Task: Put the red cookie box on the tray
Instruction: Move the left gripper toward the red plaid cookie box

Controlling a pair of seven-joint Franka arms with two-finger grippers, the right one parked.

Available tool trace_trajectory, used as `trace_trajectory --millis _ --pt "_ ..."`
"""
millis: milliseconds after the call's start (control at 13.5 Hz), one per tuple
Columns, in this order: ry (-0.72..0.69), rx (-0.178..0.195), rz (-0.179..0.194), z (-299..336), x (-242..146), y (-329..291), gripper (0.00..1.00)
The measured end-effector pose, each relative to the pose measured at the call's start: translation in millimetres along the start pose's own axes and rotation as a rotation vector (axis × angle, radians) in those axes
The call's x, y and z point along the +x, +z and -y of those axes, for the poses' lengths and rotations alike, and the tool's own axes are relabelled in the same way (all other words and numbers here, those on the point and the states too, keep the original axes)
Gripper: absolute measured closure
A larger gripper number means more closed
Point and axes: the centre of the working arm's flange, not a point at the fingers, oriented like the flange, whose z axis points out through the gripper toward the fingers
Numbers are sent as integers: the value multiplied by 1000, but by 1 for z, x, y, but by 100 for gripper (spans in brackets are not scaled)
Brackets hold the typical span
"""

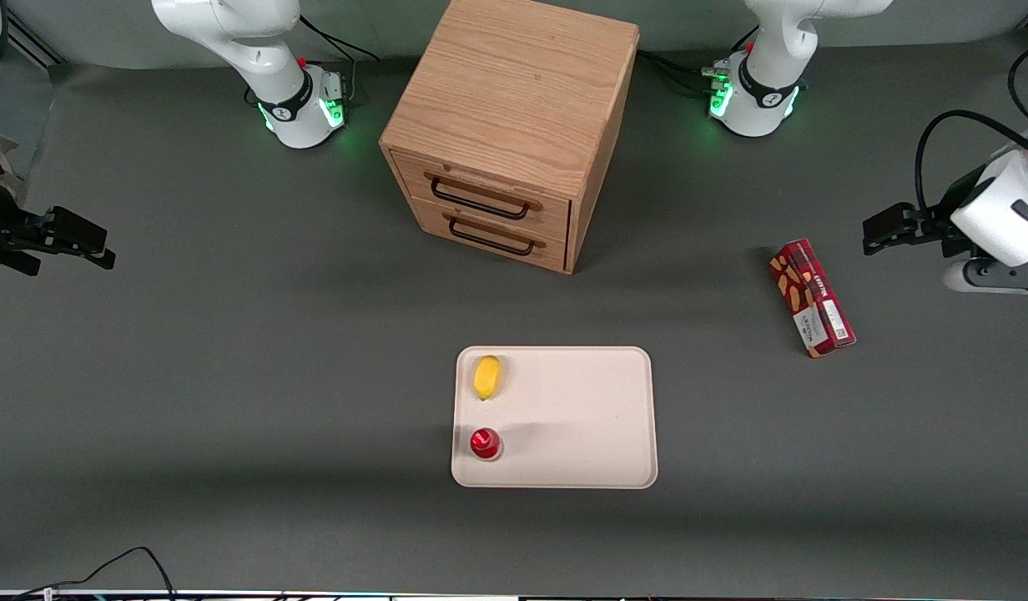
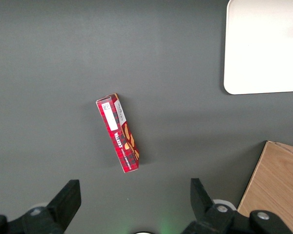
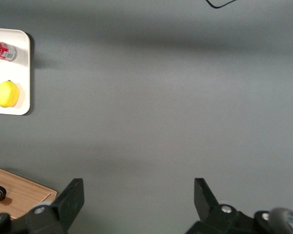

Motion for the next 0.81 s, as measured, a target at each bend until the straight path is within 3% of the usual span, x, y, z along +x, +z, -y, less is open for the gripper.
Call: trace_trajectory --millis 444,815 --pt "-47 -1 3 17 5 0 0" --pt "-88 28 26 37 6 9 0"
